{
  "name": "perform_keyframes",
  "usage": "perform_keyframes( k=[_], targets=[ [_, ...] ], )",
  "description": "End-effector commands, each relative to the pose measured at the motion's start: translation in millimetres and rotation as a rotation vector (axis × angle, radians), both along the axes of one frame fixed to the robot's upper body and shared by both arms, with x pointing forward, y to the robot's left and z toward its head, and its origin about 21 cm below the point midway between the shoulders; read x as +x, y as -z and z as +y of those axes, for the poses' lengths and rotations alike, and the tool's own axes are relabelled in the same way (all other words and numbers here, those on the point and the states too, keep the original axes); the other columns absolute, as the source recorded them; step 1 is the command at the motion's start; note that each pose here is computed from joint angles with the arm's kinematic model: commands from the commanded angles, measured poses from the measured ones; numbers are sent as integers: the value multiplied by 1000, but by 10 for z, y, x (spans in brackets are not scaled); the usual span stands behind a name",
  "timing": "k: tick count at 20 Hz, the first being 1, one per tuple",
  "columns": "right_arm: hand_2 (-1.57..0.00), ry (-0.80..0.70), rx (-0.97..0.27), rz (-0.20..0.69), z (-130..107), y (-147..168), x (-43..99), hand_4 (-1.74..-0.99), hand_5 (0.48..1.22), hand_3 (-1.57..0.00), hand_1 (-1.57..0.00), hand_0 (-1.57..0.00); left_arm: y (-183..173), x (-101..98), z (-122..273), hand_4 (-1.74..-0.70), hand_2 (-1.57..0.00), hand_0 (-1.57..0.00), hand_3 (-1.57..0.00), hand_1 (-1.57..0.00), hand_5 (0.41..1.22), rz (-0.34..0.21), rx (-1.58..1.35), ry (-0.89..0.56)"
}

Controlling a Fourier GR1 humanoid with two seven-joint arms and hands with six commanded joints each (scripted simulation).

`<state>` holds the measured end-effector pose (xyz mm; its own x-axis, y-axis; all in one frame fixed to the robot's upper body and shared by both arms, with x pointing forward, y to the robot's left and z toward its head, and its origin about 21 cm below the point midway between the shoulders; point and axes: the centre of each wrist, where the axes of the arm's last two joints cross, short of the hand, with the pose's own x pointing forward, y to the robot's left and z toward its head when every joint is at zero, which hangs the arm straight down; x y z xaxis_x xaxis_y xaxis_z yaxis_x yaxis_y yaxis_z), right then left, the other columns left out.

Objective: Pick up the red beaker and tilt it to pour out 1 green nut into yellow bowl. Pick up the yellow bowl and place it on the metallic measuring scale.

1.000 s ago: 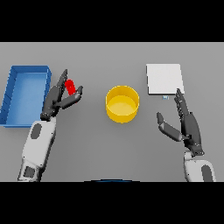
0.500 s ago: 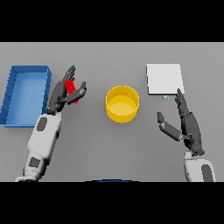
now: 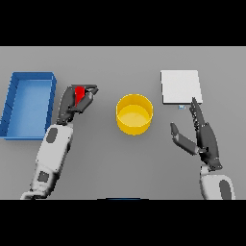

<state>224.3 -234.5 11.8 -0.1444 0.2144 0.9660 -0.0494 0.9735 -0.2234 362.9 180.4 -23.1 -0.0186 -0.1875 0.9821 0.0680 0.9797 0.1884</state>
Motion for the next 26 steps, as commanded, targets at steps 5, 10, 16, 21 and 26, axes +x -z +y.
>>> perform_keyframes(
  k=[5, 10, 16, 21, 26],
  targets=[
    [1, -8, -38, -22, 11, 15, 0, -1263, 671, 1, 1, 1, -128, 31, 34, -1679, -1512, -1510, -1512, -1511, 1103, -52, -9, -8],
    [1, -8, -53, -32, 38, 16, 28, -1245, 673, 1, 1, 1, -555, 98, -18, -1721, -1552, -1551, -1552, -1551, 1101, -149, 87, 25],
    [1, 9, -80, -35, 33, -16, -14, -1243, 696, 1, 1, 1, -795, 119, -172, -1733, -1563, -1563, -1563, -1563, 1117, -149, 435, 199],
    [1, -4, -87, -13, 26, -24, -61, -1251, 714, 1, 1, 1, -911, 85, -288, -1736, -1566, -1566, -1566, -1566, 1112, -177, 604, 264],
    [1, -12, -65, -24, 18, -50, -29, -1267, 721, 1, 1, 1, -1035, 193, -569, -1739, -1569, -1569, -1569, -1569, 1152, -269, 1036, 373]
  ],
)
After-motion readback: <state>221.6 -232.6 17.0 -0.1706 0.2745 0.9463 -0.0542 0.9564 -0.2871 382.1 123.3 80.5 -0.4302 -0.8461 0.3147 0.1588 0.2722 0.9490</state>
